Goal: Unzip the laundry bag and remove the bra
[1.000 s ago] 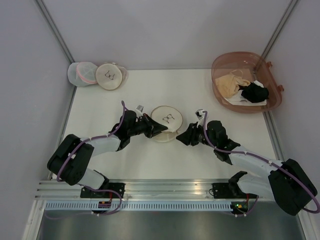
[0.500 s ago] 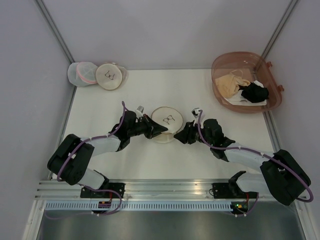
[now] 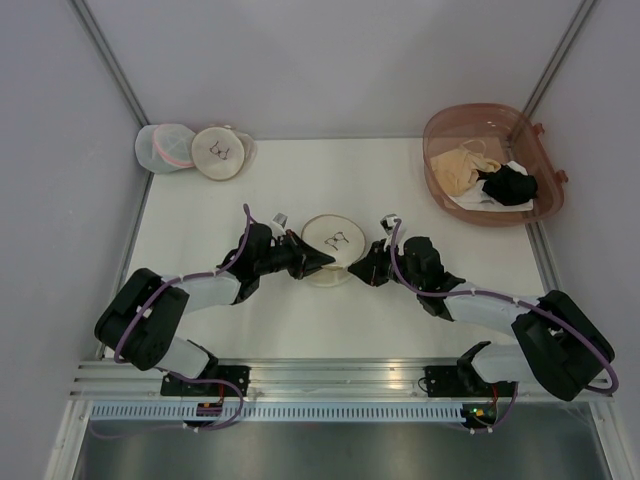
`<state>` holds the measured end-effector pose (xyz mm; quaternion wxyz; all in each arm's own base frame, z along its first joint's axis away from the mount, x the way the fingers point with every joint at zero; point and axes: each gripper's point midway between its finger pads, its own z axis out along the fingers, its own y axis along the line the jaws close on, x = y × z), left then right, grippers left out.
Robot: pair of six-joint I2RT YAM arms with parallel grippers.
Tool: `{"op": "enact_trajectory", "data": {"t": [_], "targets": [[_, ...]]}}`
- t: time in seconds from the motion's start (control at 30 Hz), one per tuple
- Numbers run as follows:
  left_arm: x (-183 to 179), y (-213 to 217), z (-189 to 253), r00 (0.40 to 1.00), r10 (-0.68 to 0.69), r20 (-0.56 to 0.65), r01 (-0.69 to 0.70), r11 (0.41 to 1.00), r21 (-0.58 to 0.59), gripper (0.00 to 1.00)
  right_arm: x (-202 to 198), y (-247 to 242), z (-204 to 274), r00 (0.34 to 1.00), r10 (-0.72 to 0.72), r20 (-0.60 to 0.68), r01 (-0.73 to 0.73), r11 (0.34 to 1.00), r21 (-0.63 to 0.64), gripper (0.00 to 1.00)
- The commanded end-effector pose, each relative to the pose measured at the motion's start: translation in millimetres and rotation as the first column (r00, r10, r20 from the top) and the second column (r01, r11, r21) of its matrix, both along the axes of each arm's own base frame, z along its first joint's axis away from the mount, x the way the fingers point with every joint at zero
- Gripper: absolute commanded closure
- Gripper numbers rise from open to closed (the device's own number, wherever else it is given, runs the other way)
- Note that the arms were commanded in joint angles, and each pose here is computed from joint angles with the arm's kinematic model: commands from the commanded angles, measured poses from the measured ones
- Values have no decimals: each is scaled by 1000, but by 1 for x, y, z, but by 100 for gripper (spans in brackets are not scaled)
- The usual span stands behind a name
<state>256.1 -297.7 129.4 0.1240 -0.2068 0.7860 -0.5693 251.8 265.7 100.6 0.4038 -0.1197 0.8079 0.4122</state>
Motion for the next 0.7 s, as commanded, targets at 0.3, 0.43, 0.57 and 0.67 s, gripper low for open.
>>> {"op": "enact_trajectory", "data": {"t": [0.3,0.43,0.57,0.67], "targets": [[3,5,15,998,-15,58,17,999,-30,98,12,-13,20,996,-70,62,74,995,-60,100],[4,14,7,991,-97,89,95,995,26,98,16,-31,22,990,-125,67,134,978,-159,99],[13,29,-10,970,-212,121,195,971,137,98,16,-54,13,983,-181,41,185,933,-309,99],[17,27,-5,922,-333,196,300,937,180,98,23,-66,16,972,-228,61,234,902,-363,100]]}}
